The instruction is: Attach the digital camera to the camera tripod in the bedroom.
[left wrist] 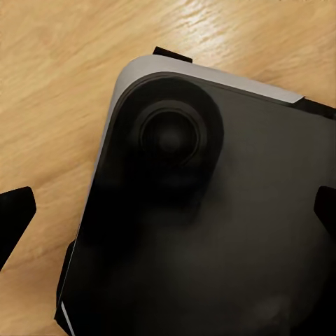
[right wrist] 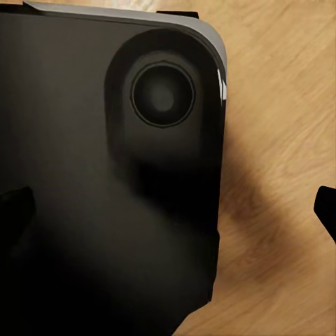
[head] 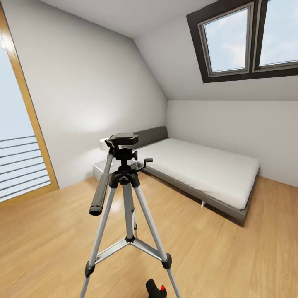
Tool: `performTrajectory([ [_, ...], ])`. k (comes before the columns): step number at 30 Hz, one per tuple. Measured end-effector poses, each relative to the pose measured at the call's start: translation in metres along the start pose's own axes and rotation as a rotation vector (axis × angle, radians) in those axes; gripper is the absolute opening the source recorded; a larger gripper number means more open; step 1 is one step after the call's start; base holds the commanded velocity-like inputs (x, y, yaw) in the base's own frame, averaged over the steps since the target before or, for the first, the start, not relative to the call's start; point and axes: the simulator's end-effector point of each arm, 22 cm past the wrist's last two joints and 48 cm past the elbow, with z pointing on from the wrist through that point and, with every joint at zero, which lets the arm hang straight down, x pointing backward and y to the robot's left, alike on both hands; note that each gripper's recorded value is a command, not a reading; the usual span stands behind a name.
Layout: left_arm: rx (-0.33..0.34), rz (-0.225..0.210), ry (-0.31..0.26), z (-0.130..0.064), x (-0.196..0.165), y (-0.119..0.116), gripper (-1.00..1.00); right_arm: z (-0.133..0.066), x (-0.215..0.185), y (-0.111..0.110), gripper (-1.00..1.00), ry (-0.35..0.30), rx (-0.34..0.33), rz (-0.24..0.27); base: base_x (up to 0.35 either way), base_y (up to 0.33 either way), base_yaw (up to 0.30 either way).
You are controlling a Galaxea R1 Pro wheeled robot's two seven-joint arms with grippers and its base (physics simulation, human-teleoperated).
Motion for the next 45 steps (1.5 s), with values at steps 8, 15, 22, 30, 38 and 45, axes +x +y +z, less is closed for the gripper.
performTrajectory([
  [8, 0.002, 0.000, 0.001, -0.0001, 0.0006, -0.0018, 1.00, 0.0000, -0.0003, -0.0009, 1.00, 0.000, 0.001, 0.000, 0.000, 0.000, 0.008],
  [15, 0.003, 0.000, 0.001, 0.0000, 0.0007, -0.0023, 1.00, 0.0001, 0.0000, -0.0012, 1.00, 0.000, 0.001, 0.000, -0.084, -0.072, 0.001],
  [22, 0.003, 0.000, 0.001, 0.0000, 0.0007, -0.0023, 1.00, 0.0001, -0.0002, -0.0012, 1.00, 0.000, 0.001, 0.000, -0.201, -0.169, 0.000],
  [30, 0.003, 0.000, 0.002, 0.0000, 0.0008, -0.0023, 1.00, 0.0001, 0.0002, 0.0008, 1.00, 0.001, -0.001, 0.000, -0.228, -0.188, 0.000],
  [38, 0.002, 0.000, 0.002, 0.0000, 0.0008, -0.0019, 1.00, 0.0001, 0.0003, 0.0032, 1.00, 0.001, -0.004, 0.002, -0.229, -0.178, 0.001],
  [45, 0.001, -0.001, 0.000, 0.0000, 0.0003, -0.0008, 1.00, 0.0000, 0.0006, 0.0020, 1.00, 0.001, -0.003, 0.001, -0.094, -0.071, 0.103],
])
